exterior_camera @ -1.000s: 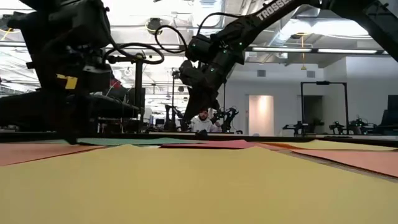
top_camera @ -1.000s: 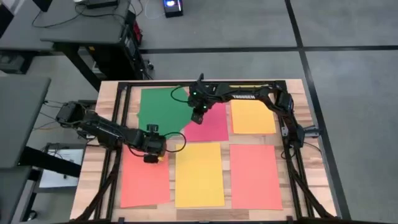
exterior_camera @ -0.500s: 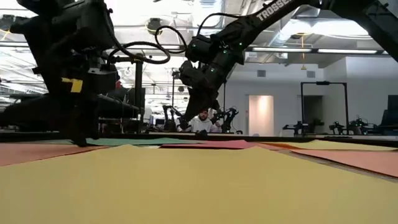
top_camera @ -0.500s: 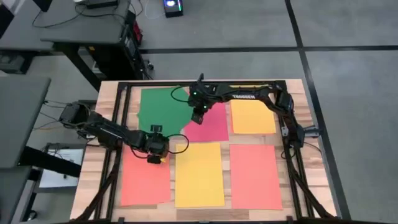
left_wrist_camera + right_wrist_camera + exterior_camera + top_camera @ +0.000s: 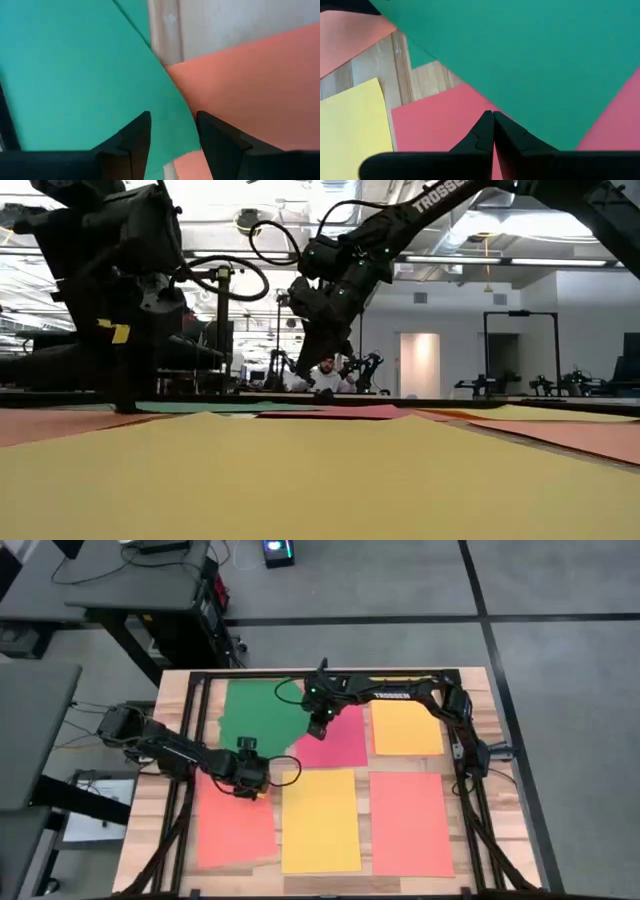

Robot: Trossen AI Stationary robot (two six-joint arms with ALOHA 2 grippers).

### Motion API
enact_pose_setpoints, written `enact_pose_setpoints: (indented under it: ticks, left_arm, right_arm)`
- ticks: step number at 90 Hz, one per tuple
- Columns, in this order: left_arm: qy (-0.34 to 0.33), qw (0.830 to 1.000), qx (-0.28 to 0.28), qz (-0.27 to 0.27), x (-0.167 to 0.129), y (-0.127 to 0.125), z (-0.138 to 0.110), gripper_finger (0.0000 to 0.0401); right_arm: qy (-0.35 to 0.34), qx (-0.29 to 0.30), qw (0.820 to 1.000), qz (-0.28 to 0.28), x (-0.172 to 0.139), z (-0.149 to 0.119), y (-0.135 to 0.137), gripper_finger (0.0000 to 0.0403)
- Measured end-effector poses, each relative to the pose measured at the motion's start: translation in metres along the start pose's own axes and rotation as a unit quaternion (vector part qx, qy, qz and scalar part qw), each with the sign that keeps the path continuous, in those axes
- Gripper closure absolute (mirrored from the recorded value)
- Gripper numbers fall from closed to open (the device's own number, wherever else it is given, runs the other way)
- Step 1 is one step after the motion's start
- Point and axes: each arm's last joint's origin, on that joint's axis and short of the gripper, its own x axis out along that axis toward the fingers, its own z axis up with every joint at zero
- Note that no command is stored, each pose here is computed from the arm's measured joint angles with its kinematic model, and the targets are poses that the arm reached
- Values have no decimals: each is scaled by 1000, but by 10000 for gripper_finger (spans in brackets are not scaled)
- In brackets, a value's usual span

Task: Organize paper
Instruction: Stack the green paper on top of the green paper

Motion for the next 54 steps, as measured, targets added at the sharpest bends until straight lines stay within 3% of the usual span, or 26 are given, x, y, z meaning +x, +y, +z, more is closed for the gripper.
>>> enact_pose_setpoints:
  ticks: [54]
  left_arm:
    - [12, 999, 22, 41, -7, 11, 7, 257]
  right_arm:
    - [-1, -2, 1000, 0, 0, 0, 0, 403]
